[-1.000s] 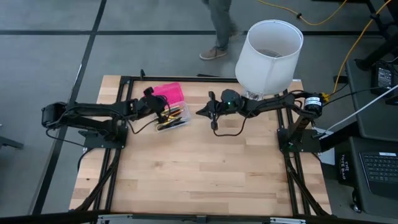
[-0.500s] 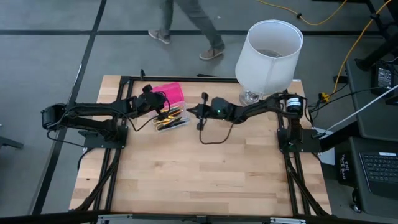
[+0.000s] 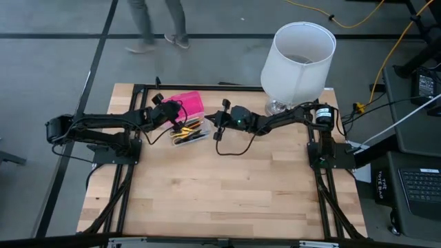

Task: Pick & place school supplies into a supply box
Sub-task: Close the pink supply box

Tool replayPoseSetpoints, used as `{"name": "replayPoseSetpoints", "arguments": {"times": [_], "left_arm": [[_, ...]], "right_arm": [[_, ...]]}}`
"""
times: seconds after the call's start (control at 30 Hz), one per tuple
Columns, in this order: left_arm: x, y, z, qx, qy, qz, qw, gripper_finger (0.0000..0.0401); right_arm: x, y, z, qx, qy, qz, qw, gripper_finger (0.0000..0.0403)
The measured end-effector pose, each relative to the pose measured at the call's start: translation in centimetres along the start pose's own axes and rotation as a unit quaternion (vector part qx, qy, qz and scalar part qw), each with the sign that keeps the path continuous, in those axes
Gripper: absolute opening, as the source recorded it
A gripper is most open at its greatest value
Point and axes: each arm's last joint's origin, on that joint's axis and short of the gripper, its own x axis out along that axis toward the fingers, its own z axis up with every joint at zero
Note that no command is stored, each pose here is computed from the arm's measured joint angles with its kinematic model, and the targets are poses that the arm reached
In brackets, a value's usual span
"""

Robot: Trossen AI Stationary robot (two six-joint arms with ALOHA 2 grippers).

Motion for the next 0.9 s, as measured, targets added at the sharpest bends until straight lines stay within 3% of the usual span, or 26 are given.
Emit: {"name": "replayPoseSetpoints", "arguments": {"times": [0.17, 0.4, 0.63, 0.9], "left_arm": [[0.0, -0.2, -0.5, 0.014, 0.022, -0.043, 0.999, 0.0047], [0.3, 0.4, -1.4, 0.021, 0.067, -0.03, 0.997, 0.0047], [0.9, 2.5, -0.7, -0.082, 0.102, -0.121, 0.984, 0.0047], [0.7, 5.4, 0.1, -0.158, 0.152, -0.08, 0.972, 0.0047]], "right_arm": [[0.0, -0.1, 0.0, -0.007, -0.002, -0.002, 1.0, 0.0009], [0.0, -0.1, -0.1, -0.026, 0.003, -0.001, 1.0, 0.001], [0.1, -0.5, -0.2, 0.004, -0.009, 0.049, 0.999, 0.001], [0.1, -0.4, -0.2, 0.015, -0.01, 0.056, 0.998, 0.001]]}}
